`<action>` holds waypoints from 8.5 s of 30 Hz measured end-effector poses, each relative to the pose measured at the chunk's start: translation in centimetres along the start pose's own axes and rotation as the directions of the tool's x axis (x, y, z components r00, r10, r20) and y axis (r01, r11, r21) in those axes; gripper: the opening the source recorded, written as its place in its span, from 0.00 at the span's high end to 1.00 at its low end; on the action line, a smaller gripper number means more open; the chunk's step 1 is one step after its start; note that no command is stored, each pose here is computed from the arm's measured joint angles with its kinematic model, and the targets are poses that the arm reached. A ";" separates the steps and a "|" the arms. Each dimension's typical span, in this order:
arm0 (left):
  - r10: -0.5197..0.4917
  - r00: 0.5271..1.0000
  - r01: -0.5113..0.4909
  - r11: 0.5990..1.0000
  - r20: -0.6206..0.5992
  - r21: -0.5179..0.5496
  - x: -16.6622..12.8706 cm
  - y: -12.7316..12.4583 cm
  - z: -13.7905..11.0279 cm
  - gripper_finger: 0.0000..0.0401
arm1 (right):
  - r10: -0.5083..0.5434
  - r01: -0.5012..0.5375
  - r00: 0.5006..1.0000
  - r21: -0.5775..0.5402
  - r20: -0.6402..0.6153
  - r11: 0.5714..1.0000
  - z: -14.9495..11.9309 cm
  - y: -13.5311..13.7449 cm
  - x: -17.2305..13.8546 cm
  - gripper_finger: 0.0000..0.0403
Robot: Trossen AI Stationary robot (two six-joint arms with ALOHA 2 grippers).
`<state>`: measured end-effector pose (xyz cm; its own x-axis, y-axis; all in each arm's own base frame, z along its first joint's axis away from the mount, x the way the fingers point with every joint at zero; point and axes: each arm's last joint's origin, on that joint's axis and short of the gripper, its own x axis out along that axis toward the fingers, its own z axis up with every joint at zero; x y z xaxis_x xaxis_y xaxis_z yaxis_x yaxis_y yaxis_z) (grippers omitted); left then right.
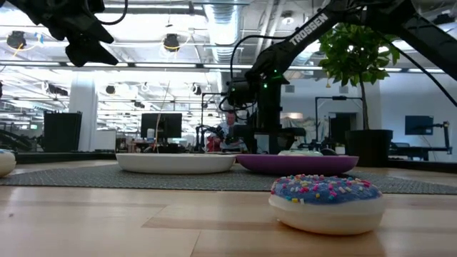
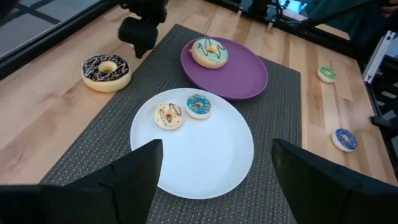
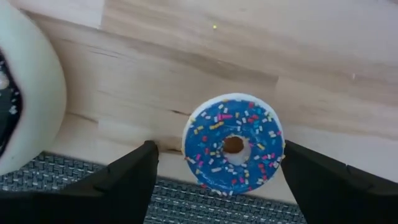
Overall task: Pick & Place donuts
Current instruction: Put the top small dark blue donut on the white plate, then put the small dark blue donut on the white plate
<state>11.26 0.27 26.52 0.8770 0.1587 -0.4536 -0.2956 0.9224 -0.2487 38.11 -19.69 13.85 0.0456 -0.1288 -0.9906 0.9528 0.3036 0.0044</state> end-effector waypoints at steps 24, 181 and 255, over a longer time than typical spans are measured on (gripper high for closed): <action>0.010 1.000 -0.010 0.999 0.004 -0.031 0.0 0.0 0.0 0.27 | -0.006 0.006 1.000 -0.019 0.008 1.000 0.1 0.0 0.1 0.41; 0.096 0.988 -0.058 0.960 -0.124 0.275 8.8 -8.6 4.0 0.27 | 0.473 -0.365 0.872 -0.813 -0.127 0.454 -29.3 -6.1 -11.6 1.00; -0.076 0.780 0.409 0.813 -0.621 0.414 31.1 -27.6 -6.6 0.37 | 0.213 -0.142 0.974 -0.935 -0.074 0.324 -36.7 -12.5 -6.6 1.00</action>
<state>44.19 -22.57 13.68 0.4719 -0.1649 -0.8661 0.2750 0.9609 -0.0331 14.89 11.97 15.30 0.2253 0.0091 -0.9743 0.0218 0.9997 0.0144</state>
